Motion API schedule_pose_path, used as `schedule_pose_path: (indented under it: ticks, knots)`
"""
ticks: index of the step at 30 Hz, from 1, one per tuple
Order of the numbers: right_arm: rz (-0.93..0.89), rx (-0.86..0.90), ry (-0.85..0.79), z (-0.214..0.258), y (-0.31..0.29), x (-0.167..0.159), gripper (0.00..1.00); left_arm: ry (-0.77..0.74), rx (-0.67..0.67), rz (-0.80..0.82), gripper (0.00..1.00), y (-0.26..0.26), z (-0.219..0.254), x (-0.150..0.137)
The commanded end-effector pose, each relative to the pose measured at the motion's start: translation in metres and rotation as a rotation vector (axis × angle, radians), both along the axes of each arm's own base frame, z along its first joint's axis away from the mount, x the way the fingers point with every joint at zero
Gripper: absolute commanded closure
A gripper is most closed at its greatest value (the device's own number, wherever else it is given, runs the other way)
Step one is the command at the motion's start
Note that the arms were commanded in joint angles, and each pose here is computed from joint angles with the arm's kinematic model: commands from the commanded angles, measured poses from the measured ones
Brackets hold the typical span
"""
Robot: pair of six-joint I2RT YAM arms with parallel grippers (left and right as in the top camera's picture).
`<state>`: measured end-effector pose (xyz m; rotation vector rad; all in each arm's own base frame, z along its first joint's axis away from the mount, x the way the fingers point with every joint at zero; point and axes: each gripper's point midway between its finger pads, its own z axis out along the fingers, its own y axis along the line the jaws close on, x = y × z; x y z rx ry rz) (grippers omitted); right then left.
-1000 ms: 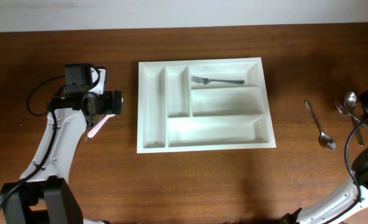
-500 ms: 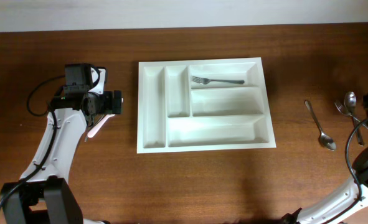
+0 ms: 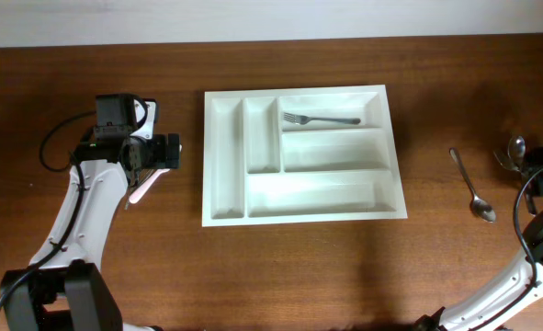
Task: Pack container
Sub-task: 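Return the right gripper to the cutlery and grasp a second fork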
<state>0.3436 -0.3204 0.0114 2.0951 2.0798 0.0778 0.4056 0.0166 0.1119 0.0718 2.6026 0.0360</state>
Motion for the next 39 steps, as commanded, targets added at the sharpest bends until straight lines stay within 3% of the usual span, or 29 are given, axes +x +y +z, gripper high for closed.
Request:
schedule_pose_path:
  ticks: [1,15,25,39]
  knots:
    - [-0.039,-0.017,0.019,-0.003,-0.011,-0.009,0.46,-0.011,-0.002,-0.016,0.01,-0.003,0.003,0.006]
    - [-0.069,-0.049,0.037,-0.004,-0.025,-0.020,0.46,-0.011,-0.002,-0.016,0.01,-0.003,0.003,0.006]
    - [-0.055,-0.020,0.068,-0.041,-0.021,-0.015,0.47,-0.011,-0.002,-0.016,0.01,-0.003,0.003,0.006]
    - [-0.041,0.083,0.213,-0.049,0.006,-0.048,0.76,-0.011,-0.002,-0.016,0.01,-0.003,0.003,0.006]
